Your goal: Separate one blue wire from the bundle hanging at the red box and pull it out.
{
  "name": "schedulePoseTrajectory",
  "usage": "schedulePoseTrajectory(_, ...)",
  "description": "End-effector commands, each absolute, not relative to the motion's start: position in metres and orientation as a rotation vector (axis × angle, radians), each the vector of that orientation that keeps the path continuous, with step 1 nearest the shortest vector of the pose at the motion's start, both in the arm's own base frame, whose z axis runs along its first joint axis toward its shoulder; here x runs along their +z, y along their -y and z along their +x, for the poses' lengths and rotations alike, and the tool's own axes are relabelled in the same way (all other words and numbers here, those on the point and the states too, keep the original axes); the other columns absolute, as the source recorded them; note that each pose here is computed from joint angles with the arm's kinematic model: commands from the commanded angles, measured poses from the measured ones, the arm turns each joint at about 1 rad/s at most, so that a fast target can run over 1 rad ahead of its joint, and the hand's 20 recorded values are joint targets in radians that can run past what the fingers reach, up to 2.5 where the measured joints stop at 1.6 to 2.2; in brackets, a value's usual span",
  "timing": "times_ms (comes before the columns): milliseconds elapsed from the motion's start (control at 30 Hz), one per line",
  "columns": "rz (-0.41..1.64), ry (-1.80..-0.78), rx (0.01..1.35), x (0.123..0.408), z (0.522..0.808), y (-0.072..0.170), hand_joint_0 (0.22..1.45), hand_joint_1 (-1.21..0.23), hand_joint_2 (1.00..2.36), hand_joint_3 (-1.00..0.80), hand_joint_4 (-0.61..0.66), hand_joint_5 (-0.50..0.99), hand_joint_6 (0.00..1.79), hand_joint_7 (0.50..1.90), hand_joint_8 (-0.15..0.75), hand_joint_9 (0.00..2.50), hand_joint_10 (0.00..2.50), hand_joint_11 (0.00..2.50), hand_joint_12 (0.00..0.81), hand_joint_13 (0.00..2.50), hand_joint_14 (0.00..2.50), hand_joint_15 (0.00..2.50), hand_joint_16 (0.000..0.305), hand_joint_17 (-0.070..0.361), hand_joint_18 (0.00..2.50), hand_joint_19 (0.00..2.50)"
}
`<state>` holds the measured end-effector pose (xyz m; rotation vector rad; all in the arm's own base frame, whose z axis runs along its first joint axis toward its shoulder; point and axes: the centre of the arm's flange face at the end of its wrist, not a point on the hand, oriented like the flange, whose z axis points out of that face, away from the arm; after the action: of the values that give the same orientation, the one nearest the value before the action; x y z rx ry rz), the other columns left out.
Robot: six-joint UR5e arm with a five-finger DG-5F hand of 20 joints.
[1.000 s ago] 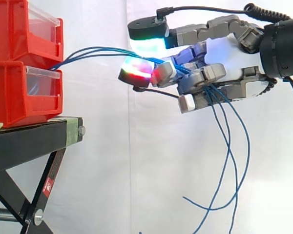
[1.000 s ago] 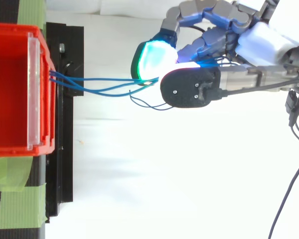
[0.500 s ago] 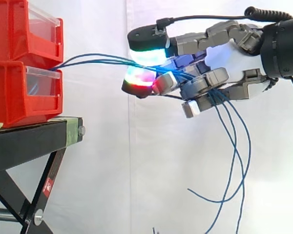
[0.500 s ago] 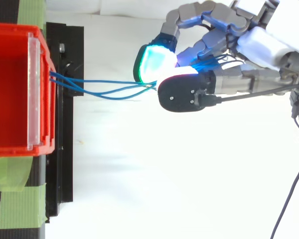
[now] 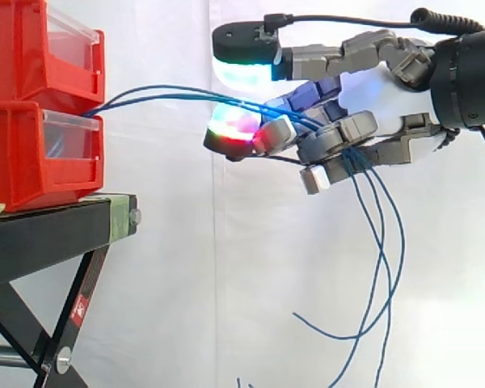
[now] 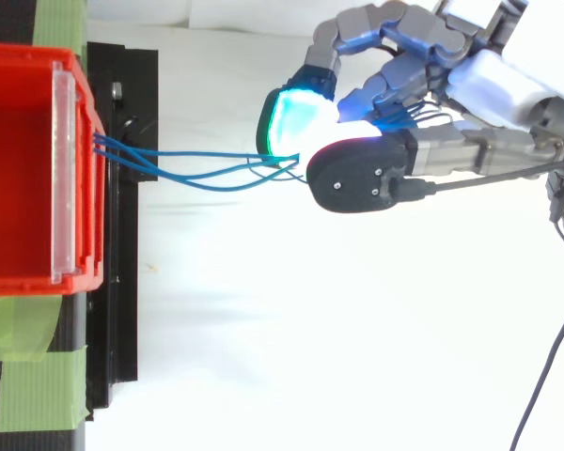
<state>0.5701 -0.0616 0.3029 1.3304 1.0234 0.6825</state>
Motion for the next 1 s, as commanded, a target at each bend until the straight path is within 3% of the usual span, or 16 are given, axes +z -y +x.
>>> schedulePoseTrajectory(0, 1.329, -1.021, 0.686, 0.3038, 0.5702, 0.0615, 0.5, -0.82, 1.01, -0.35, 0.29, -0.26, 0.85, 1.14, 0.36, 0.9, 0.18, 1.83, 0.385, 1.0, 2.0, 1.27, 0.059, 0.132, 0.99, 1.23)
schedulePoseTrajectory(433, 1.33, -1.021, 0.683, 0.3029, 0.5703, 0.0616, 0.63, -0.7, 1.03, -0.13, 0.22, -0.24, 0.88, 1.08, 0.329, 0.98, 0.31, 1.76, 0.345, 1.07, 1.95, 1.27, 0.048, 0.108, 1.0, 1.26)
schedulePoseTrajectory(533, 1.329, -1.021, 0.686, 0.303, 0.5705, 0.0614, 0.7, -0.8, 1.03, 0.06, 0.2, -0.23, 0.89, 1.08, 0.319, 0.99, 0.35, 1.74, 0.34, 1.08, 1.94, 1.3, 0.047, 0.105, 0.99, 1.27)
schedulePoseTrajectory(633, 1.33, -1.02, 0.684, 0.303, 0.5705, 0.0616, 0.76, -0.86, 1.03, 0.13, 0.19, -0.22, 0.9, 1.12, 0.304, 0.99, 0.34, 1.78, 0.335, 1.05, 2.02, 1.3, 0.045, 0.102, 0.95, 1.33)
schedulePoseTrajectory(967, 1.33, -1.02, 0.684, 0.303, 0.5705, 0.0616, 0.79, -0.93, 1.03, -0.09, 0.18, -0.26, 0.89, 1.12, 0.287, 0.77, 0.3, 1.79, 0.34, 0.93, 1.94, 1.35, 0.046, 0.104, 0.87, 1.26)
